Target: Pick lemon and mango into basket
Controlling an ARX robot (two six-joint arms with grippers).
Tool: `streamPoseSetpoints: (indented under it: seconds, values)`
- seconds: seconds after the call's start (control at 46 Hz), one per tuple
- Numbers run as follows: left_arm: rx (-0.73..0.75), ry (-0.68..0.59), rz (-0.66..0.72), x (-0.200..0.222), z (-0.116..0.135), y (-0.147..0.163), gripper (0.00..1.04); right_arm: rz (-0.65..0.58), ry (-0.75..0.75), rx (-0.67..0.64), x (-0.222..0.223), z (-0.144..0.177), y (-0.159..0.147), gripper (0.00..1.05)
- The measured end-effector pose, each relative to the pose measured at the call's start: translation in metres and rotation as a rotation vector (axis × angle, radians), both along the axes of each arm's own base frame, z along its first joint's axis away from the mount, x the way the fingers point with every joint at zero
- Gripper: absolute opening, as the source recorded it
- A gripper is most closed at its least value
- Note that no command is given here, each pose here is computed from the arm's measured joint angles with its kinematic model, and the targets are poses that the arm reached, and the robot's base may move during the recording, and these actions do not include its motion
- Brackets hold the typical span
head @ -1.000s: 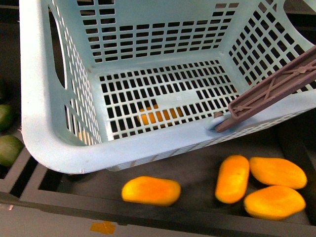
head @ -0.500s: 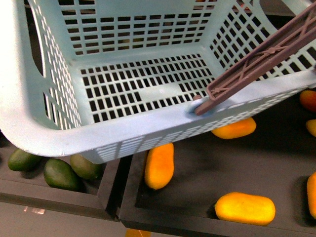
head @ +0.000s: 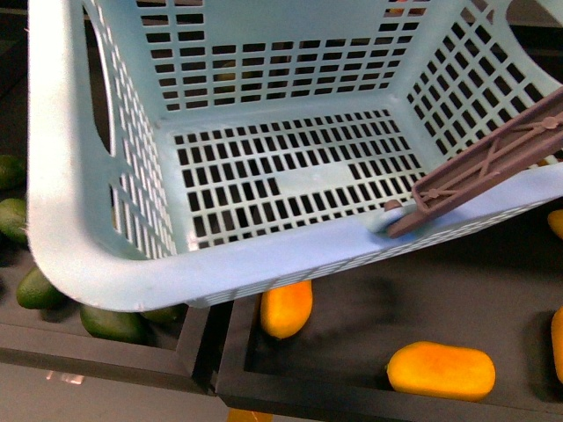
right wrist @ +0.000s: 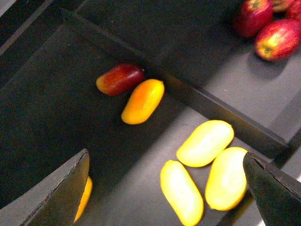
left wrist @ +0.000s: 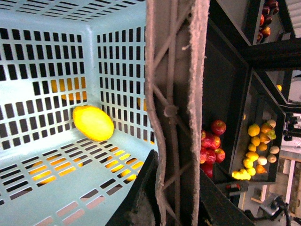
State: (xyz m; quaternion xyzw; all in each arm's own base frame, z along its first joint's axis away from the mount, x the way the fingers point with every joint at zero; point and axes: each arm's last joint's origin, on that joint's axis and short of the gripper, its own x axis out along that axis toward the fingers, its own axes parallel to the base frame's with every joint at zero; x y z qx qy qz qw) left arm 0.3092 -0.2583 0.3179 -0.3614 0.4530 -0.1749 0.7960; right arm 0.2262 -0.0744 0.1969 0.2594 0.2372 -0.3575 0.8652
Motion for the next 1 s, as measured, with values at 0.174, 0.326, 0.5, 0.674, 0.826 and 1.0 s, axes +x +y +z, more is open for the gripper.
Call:
streamPoseSetpoints:
  seconds: [0.174,0.326,0.5,0.674,0.826,1.0]
  values:
    - [0.008,-0.007,0.014,0.001,0.000,0.002,0.08,-0.051,0.035,0.020,0.053,-0.024,-0.019,0.96]
    - [0.007,-0.006,0.007,0.001,0.000,0.001,0.08,-0.064,0.095,0.100,0.103,-0.066,-0.030,0.96]
    - [0.003,-0.004,0.001,0.001,0.000,0.001,0.08,-0.127,0.172,0.180,0.148,-0.111,-0.039,0.96]
    - [0.008,-0.008,0.007,0.001,0.000,0.001,0.08,-0.202,0.185,0.272,0.174,-0.142,-0.045,0.96]
    - [0.006,-0.006,0.005,0.001,0.000,0.001,0.08,-0.225,0.193,0.268,0.183,-0.154,-0.047,0.96]
    - [0.005,-0.005,0.003,0.001,0.000,0.001,0.08,-0.228,0.210,0.272,0.191,-0.167,-0.049,0.96]
